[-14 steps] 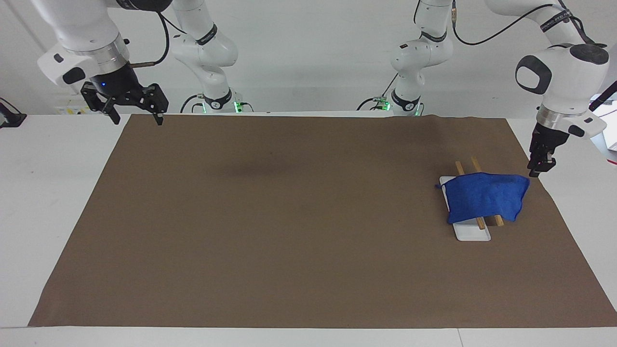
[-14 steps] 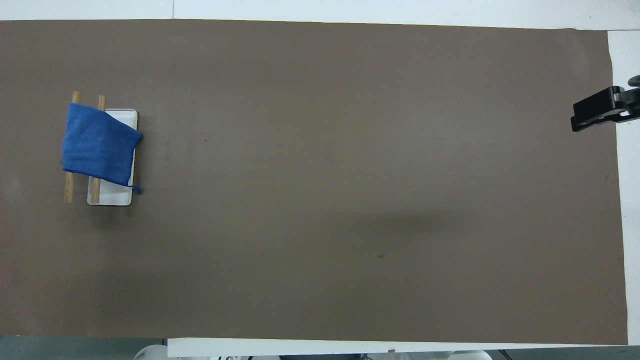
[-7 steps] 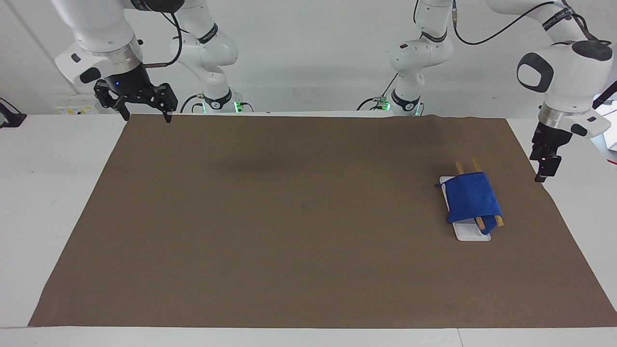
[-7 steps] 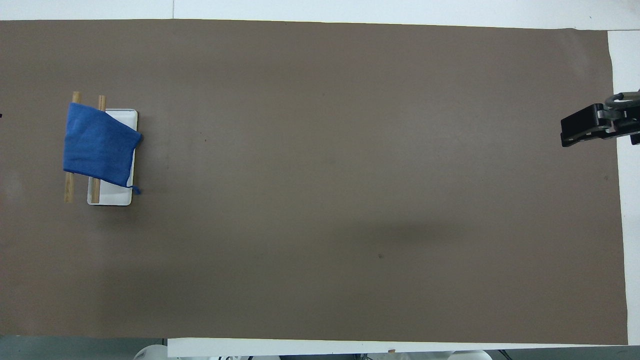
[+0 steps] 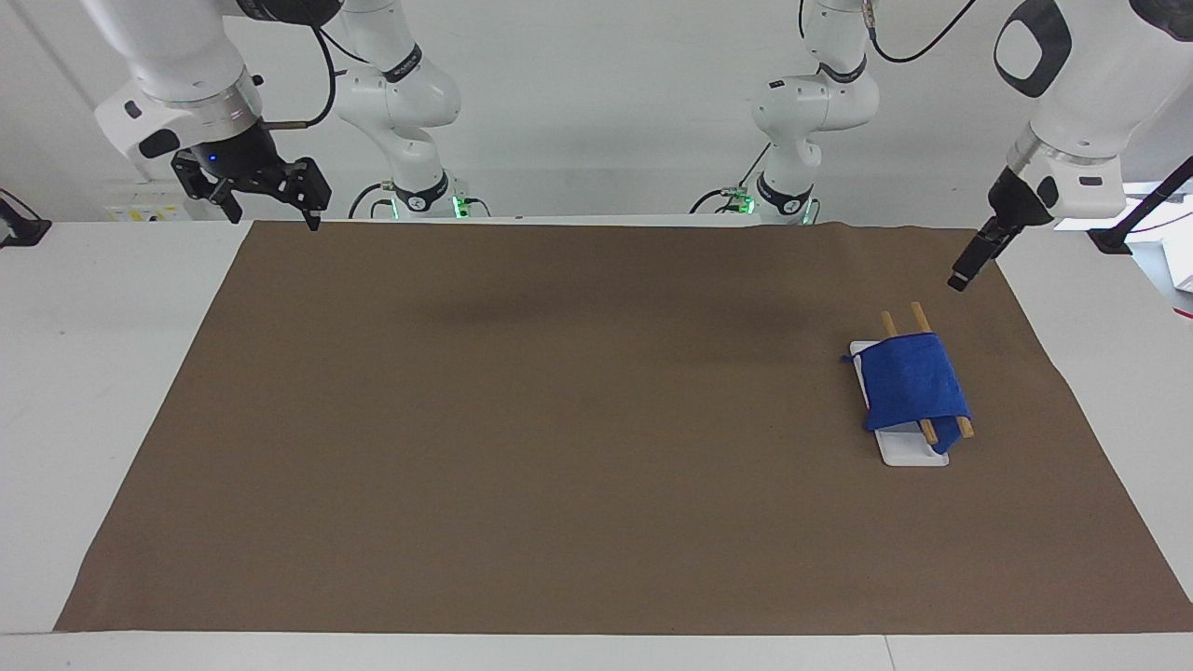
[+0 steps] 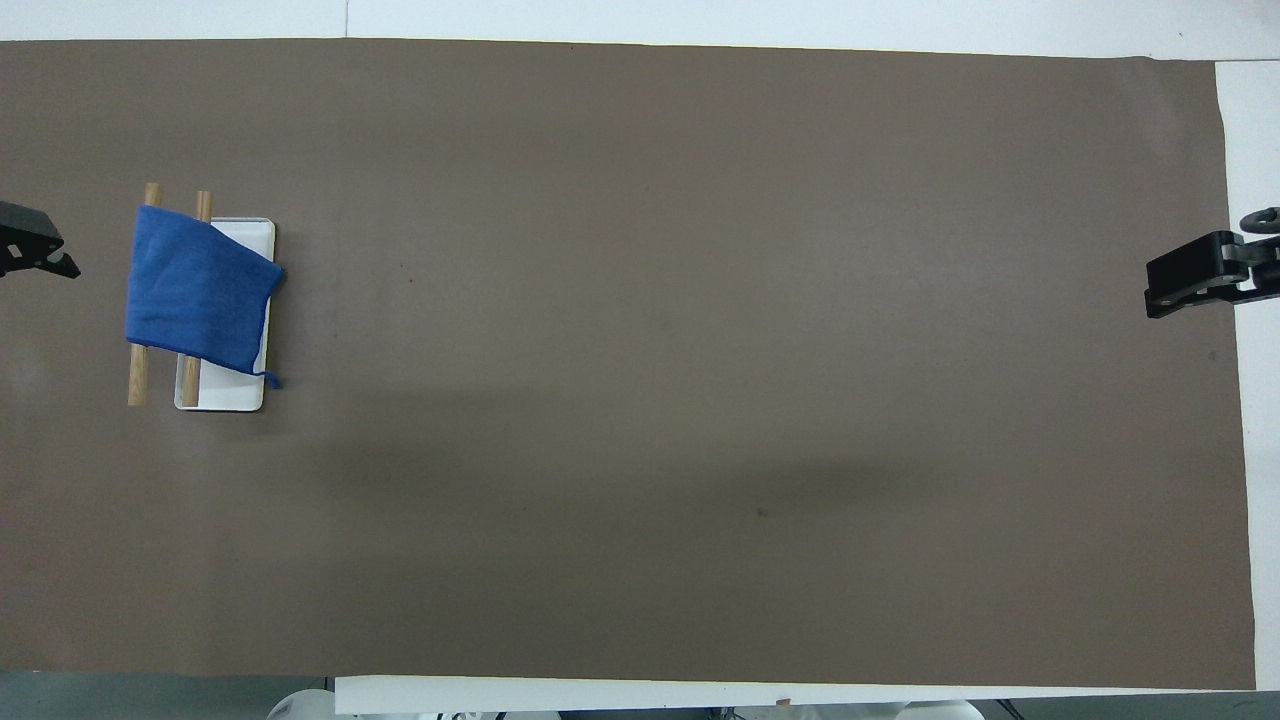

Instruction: Right arm passes towel to left arm to hang

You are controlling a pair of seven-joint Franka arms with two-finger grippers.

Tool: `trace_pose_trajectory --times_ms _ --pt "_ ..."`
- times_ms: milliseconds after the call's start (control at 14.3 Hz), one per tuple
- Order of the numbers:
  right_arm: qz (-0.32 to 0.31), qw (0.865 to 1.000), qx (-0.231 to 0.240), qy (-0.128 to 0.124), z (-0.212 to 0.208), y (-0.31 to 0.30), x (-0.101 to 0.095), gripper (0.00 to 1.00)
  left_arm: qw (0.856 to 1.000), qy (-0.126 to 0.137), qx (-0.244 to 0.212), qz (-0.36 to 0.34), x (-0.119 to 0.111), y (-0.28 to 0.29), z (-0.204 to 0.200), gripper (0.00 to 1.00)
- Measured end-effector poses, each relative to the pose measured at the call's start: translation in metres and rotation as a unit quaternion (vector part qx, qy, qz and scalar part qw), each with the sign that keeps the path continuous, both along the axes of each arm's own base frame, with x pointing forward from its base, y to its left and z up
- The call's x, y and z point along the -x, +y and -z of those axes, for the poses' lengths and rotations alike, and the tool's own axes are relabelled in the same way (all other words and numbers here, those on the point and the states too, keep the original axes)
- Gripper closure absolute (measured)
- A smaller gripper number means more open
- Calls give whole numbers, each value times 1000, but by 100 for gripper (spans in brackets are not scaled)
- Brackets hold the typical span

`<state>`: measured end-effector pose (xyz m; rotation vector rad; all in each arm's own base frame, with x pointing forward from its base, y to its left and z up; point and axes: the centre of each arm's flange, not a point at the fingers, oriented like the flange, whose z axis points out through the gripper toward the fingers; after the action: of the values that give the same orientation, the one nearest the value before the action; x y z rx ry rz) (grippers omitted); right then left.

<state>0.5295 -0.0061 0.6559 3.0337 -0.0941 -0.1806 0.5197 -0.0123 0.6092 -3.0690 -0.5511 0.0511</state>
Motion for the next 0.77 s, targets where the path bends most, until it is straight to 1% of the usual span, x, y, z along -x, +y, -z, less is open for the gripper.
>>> trace_pose_trajectory --times_ms 70,279,488,628,767 --pt "1 1000 0 0 0 -2 0 0 1000 4 3 29 1 0 -3 0" --pt "5 1000 0 2 2 -5 0 0 997 -4 5 73 0 -6 -11 0" --pt "9 1000 0 5 5 -9 0 0 991 -4 7 136 0 -6 -21 0" --pt "8 1000 0 6 6 -9 0 0 986 10 9 164 2 -8 -22 0" --pt "7 1000 -1 7 7 -7 0 0 978 31 14 207 4 -10 -21 0"
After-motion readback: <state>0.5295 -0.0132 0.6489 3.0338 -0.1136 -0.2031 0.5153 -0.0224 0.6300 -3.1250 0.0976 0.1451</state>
